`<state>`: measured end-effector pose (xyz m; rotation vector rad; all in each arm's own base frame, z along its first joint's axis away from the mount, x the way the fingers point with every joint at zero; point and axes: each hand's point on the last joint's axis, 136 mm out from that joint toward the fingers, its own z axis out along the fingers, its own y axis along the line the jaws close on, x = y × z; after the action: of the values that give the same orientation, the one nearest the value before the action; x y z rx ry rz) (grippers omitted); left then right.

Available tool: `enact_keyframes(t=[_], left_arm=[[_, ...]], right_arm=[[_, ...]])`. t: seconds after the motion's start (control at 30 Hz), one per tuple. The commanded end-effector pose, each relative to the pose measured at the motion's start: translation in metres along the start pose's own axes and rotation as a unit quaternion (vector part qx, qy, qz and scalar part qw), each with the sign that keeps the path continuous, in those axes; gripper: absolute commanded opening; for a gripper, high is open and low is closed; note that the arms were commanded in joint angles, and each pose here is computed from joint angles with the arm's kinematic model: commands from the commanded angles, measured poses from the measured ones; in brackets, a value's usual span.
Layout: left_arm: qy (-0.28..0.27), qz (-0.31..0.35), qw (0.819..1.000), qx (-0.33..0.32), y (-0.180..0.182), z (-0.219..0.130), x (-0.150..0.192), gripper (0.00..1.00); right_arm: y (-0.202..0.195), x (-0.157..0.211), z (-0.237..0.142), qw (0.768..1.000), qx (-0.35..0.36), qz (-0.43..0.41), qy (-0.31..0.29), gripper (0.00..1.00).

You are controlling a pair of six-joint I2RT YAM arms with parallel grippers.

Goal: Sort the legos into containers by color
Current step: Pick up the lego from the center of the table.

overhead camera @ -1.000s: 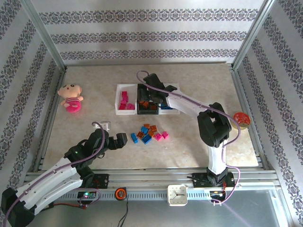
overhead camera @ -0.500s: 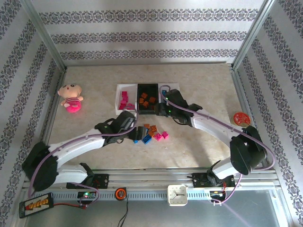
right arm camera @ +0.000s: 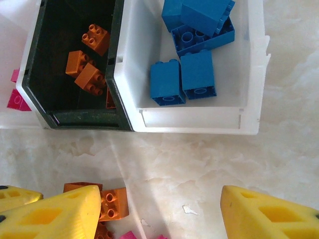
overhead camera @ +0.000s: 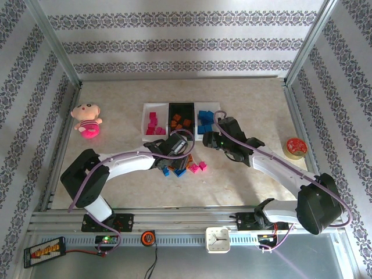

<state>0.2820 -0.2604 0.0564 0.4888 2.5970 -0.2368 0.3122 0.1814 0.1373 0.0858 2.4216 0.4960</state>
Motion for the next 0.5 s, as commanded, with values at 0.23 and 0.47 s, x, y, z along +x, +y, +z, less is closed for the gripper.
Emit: enact_keyframes(t=[0.23,0.47], left_arm=[[0.007,0.025,1.000,-0.014,-0.001,0.005,-0.001,0.52],[0.017,0.026,0.999,-0.019,0.003,0.004,0.006,0.52]], right_arm=[[-0.004,-0.005,-0.004,1.000,-0.001,0.011,-0.012,0.65],[-0.007,-0.006,-0.005,1.000,0.001,0.016,-0.015,0.65]])
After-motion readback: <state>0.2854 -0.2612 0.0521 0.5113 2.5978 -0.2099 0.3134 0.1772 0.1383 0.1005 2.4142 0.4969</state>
